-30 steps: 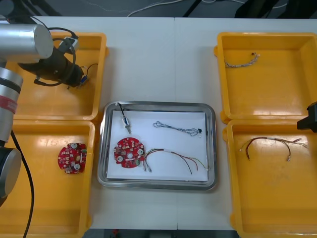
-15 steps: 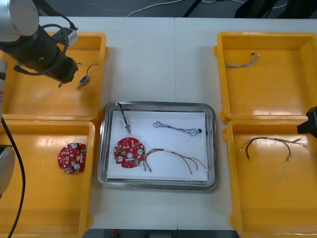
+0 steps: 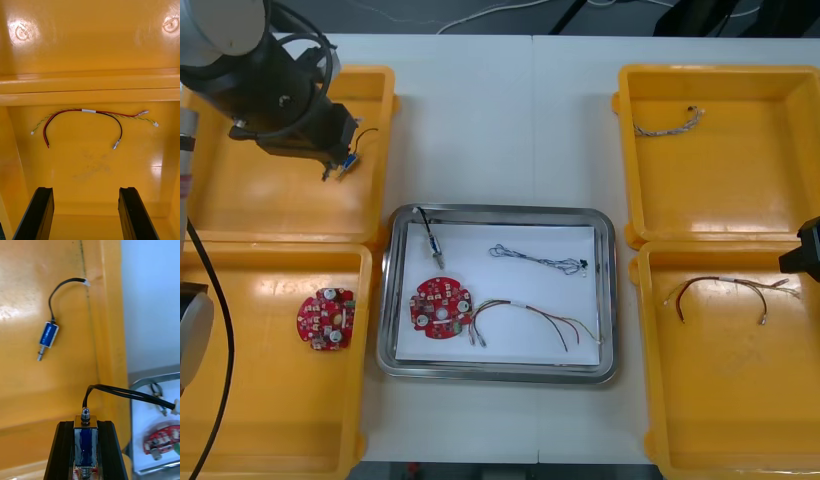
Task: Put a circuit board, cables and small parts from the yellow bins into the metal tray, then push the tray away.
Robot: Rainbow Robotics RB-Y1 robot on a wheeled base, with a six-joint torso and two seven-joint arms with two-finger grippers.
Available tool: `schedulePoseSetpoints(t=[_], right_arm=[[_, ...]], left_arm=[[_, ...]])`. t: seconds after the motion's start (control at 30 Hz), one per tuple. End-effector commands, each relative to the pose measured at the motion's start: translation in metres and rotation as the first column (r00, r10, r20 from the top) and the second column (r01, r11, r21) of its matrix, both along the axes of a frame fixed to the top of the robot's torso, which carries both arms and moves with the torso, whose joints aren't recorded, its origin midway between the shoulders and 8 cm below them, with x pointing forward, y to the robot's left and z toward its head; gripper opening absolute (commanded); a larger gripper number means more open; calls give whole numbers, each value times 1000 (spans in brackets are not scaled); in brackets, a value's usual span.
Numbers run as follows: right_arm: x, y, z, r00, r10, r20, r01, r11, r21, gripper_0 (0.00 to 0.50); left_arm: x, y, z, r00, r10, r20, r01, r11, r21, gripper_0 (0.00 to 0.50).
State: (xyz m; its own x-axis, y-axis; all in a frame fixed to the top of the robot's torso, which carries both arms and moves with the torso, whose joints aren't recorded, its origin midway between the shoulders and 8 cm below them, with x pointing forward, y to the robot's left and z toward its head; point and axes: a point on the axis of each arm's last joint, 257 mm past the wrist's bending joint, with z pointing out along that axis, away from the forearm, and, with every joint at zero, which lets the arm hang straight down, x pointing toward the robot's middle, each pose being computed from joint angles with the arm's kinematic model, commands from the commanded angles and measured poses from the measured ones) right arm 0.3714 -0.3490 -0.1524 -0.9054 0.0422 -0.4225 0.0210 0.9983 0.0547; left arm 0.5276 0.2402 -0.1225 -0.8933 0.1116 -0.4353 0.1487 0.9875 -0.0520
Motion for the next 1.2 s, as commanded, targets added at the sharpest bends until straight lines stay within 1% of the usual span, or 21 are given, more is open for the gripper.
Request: schedulePoseSetpoints(t=[0.03, 0.13, 0.23, 0.33, 0.37, 0.4, 0.43, 0.47, 0.63, 0.77, 0.9, 0.93, 0.97, 1.07, 1.2], right_arm=[[-3, -12, 12, 1000, -2, 23, 3, 999, -40, 500], [-3, -12, 12, 1000, -2, 23, 3, 999, -40, 500], [-3, -12, 12, 1000, -2, 23, 3, 999, -40, 500], [-3, -12, 12, 1000, -2, 23, 3, 999, -40, 500], [-3, -12, 12, 1000, -2, 23, 3, 999, -40, 500], [-3, -12, 12, 1000, -2, 23, 3, 999, -40, 500], [-3, -12, 12, 1000, -2, 23, 3, 999, -40, 500], [-3, -12, 12, 1000, -2, 23, 3, 999, -40, 500], [-3, -12, 12, 1000, -2, 23, 3, 999, -40, 500], [-3, -12, 12, 1000, -2, 23, 3, 999, -40, 500], [-3, -12, 12, 1000, -2, 23, 3, 999, -40, 500], [-3, -12, 12, 1000, -2, 23, 3, 999, -40, 500], [-3, -12, 12, 1000, -2, 23, 3, 999, -40, 500], [-3, -12, 12, 1000, -2, 23, 3, 999, -40, 500], [-3, -12, 12, 1000, -2, 23, 3, 999, -40, 500]], left_arm=[[-1, -37, 37, 997, 6, 77, -6, 1000, 4, 0], [-4, -53, 39, 996, 24, 89, -23, 1000, -12, 0], [-12, -82, 44, 993, 38, 114, -32, 998, -58, 0], [-21, -104, 45, 991, 49, 127, -37, 995, -94, 0], [-27, -115, 44, 989, 59, 132, -43, 992, -116, 0], [-29, -117, 44, 989, 66, 133, -49, 991, -124, 0], [-35, -125, 43, 987, 79, 139, -59, 988, -139, 0], [-42, -132, 40, 987, 82, 142, -61, 988, -142, 0], [-61, -148, 21, 983, 109, 150, -89, 987, -133, 0], [-73, -155, 2, 979, 126, 157, -111, 989, -99, 0], [-81, -156, -22, 978, 149, 147, -142, 988, -59, 0], [-82, -157, -24, 978, 149, 145, -142, 988, -56, 0], [-86, -155, -35, 977, 165, 133, -161, 986, -41, 0], [-86, -155, -48, 976, 172, 130, -171, 985, -23, 0], [-81, -158, -56, 975, 178, 131, -176, 984, -27, 0]])
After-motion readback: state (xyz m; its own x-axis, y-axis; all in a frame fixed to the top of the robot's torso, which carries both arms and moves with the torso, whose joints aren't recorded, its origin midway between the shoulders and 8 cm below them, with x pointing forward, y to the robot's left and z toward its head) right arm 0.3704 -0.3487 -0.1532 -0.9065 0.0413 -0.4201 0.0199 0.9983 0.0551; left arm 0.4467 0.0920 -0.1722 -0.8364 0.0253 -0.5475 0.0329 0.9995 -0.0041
